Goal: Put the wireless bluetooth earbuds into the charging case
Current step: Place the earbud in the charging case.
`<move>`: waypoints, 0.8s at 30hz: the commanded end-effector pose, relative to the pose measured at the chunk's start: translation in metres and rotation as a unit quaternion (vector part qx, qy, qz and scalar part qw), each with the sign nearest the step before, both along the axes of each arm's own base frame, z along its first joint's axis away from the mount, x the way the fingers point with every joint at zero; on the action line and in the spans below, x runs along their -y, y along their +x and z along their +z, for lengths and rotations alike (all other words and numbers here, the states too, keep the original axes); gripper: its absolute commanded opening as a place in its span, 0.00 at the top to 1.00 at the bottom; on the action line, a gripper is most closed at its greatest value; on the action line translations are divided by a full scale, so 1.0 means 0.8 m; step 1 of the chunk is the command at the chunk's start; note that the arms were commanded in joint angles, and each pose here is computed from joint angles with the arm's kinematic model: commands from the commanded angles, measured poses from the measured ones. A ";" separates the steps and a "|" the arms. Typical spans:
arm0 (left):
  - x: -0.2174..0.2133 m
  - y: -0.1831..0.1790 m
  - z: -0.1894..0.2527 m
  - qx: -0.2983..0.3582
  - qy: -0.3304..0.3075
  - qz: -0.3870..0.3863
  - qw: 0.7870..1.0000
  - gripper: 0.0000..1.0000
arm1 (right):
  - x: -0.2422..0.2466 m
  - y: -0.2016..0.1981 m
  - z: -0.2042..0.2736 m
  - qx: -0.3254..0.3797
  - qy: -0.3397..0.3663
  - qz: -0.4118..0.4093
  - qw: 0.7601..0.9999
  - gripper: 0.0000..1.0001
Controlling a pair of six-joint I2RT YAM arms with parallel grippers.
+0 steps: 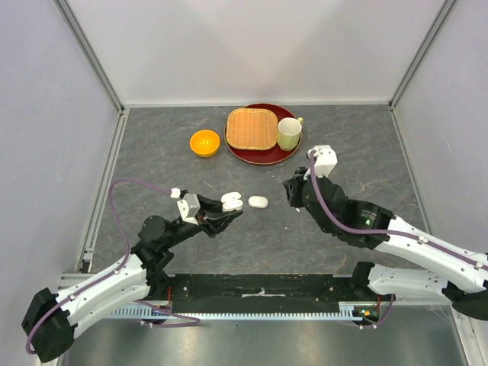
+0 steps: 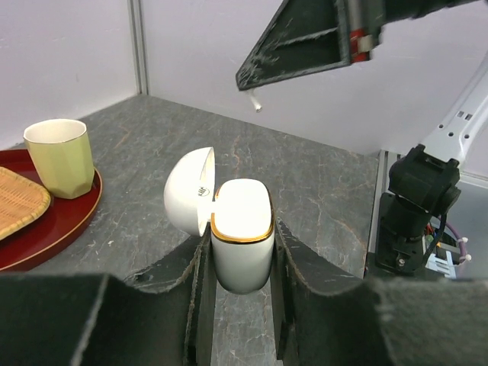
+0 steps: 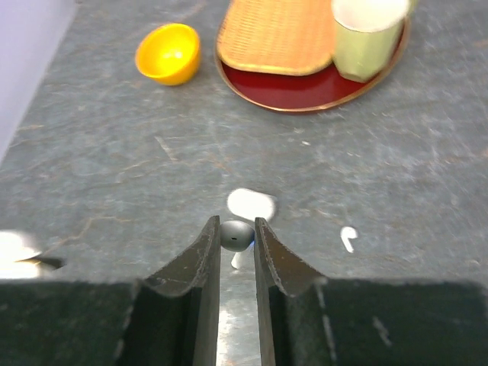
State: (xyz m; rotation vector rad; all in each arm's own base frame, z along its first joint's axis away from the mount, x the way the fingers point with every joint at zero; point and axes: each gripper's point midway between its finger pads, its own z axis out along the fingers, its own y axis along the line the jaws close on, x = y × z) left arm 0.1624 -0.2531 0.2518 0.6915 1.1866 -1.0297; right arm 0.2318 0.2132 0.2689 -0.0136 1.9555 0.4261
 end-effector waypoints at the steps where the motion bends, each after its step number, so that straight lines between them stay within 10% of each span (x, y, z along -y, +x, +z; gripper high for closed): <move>1: -0.001 0.002 0.020 0.013 -0.021 0.005 1.000 0.98 | -0.025 -0.014 0.072 0.086 0.004 -0.002 0.996 1.00; 24: -0.001 -0.002 0.028 0.080 -0.009 0.012 0.997 0.98 | -0.141 -0.089 0.097 0.179 0.036 0.103 0.978 1.00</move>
